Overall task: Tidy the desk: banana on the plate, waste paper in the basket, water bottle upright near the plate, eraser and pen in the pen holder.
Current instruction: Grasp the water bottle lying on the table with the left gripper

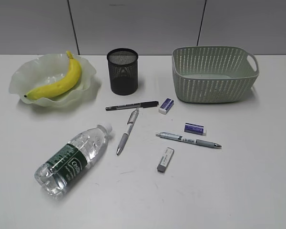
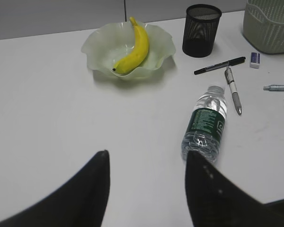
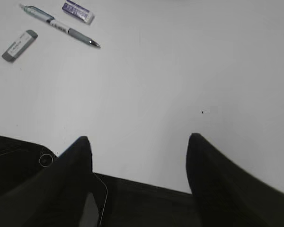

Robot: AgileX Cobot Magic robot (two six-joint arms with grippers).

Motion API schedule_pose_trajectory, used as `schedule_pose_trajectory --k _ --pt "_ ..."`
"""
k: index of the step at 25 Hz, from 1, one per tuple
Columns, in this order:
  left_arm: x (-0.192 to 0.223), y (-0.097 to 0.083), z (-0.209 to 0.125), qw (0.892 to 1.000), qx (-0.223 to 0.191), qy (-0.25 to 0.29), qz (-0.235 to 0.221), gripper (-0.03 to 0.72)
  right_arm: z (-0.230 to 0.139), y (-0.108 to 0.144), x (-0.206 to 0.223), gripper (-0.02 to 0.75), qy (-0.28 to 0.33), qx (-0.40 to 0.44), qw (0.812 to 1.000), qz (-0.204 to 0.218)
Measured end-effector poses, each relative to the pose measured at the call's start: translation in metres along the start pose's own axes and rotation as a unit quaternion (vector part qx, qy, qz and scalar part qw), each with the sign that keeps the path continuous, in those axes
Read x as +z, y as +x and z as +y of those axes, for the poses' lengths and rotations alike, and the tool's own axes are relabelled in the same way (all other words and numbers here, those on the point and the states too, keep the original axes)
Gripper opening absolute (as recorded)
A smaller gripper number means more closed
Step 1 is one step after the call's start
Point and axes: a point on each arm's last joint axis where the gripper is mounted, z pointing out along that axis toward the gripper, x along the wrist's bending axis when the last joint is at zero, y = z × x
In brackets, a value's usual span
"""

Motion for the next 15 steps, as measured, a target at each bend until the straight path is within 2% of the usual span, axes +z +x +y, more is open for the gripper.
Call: schedule_pose_trajectory --k 8,15 --pt "0.000 0.000 0.000 1.000 0.000 0.000 -0.001 0.351 -0.099 0.000 -0.036 0.499 -0.108 0.005 0.994 0.000" --pt "0.000 -0.001 0.000 1.000 -0.002 0.000 -0.004 0.337 -0.160 0.001 -0.042 0.499 -0.244 0.008 0.970 0.005"
